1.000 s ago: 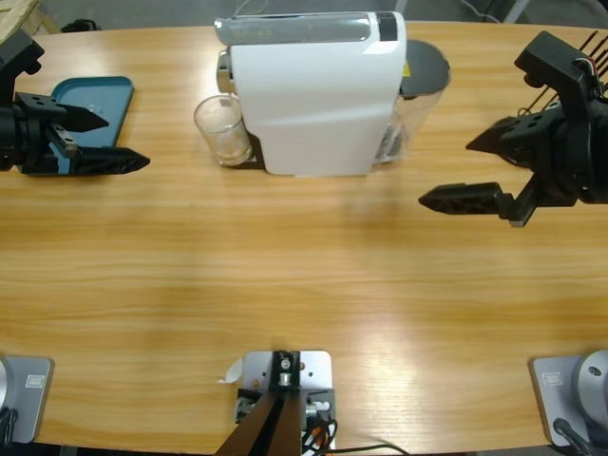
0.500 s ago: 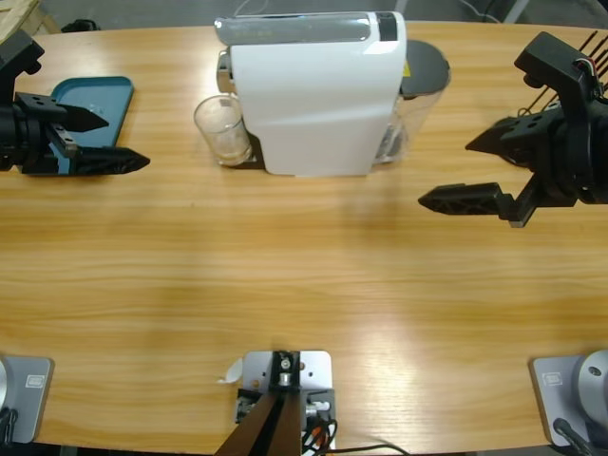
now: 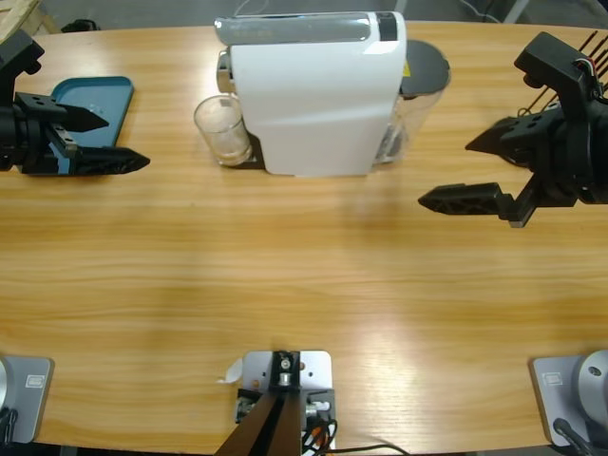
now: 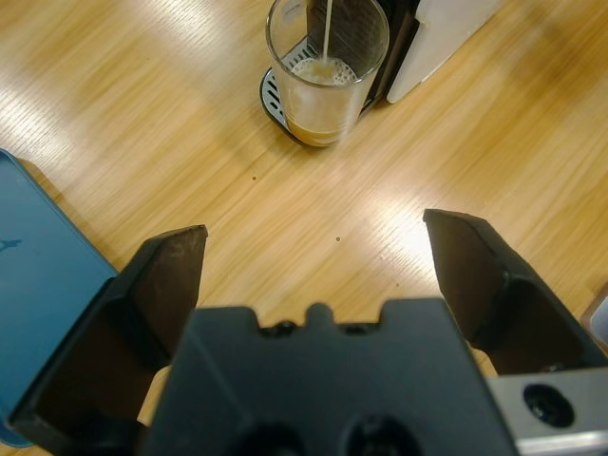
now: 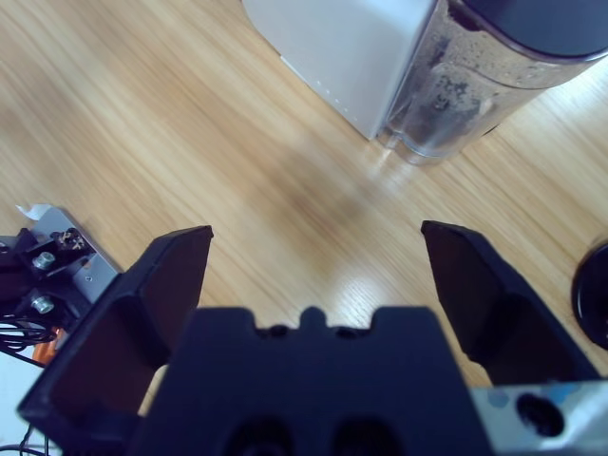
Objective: Pour coffee
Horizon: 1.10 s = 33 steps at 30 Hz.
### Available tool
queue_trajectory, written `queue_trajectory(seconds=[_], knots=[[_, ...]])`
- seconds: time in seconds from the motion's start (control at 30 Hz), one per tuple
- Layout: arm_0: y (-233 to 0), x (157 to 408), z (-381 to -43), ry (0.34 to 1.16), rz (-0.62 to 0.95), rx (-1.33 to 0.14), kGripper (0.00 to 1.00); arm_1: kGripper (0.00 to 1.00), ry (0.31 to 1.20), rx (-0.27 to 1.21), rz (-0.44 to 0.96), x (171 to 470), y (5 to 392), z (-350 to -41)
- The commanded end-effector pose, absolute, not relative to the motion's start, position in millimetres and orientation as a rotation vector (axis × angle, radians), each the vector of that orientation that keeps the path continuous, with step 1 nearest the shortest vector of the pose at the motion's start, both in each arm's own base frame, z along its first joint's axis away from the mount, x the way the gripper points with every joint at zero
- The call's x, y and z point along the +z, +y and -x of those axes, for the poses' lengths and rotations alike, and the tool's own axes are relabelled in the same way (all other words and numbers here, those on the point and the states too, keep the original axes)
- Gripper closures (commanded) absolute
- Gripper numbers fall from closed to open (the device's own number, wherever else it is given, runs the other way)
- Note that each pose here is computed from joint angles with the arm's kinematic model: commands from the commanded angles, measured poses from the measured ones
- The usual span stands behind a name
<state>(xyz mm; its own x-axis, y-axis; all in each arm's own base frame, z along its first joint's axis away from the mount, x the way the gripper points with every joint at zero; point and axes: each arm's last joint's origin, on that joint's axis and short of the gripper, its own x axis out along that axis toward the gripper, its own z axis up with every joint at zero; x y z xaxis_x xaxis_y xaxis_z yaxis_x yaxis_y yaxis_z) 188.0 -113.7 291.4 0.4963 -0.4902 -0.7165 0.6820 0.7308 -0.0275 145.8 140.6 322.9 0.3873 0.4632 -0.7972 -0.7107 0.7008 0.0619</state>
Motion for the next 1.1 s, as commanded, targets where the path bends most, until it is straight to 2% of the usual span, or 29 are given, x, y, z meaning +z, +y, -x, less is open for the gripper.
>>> queue_trajectory(seconds=[0.03,0.2,0.37,0.5,1.1], knots=[[-111.0,295.6,-188.0,0.751,-0.272,-0.703,0.0,0.0,0.958,0.775,0.325,307.5,147.3,-147.9],[-113.5,323.3,-192.7,0.654,-0.26,-0.704,0.004,0.0,0.961,0.776,0.325,307.0,147.7,-148.2],[-115.8,331.0,-197.0,0.64,-0.257,-0.703,0.004,0.0,0.96,0.776,0.325,306.9,147.9,-148.5],[-115.5,343.8,-196.3,0.599,-0.252,-0.703,0.004,0.0,0.963,0.775,0.326,305.9,149.0,-149.5],[-115.3,330.8,-195.9,0.665,-0.263,-0.704,0.004,0.0,0.957,0.778,0.323,306.8,148.8,-149.2]])
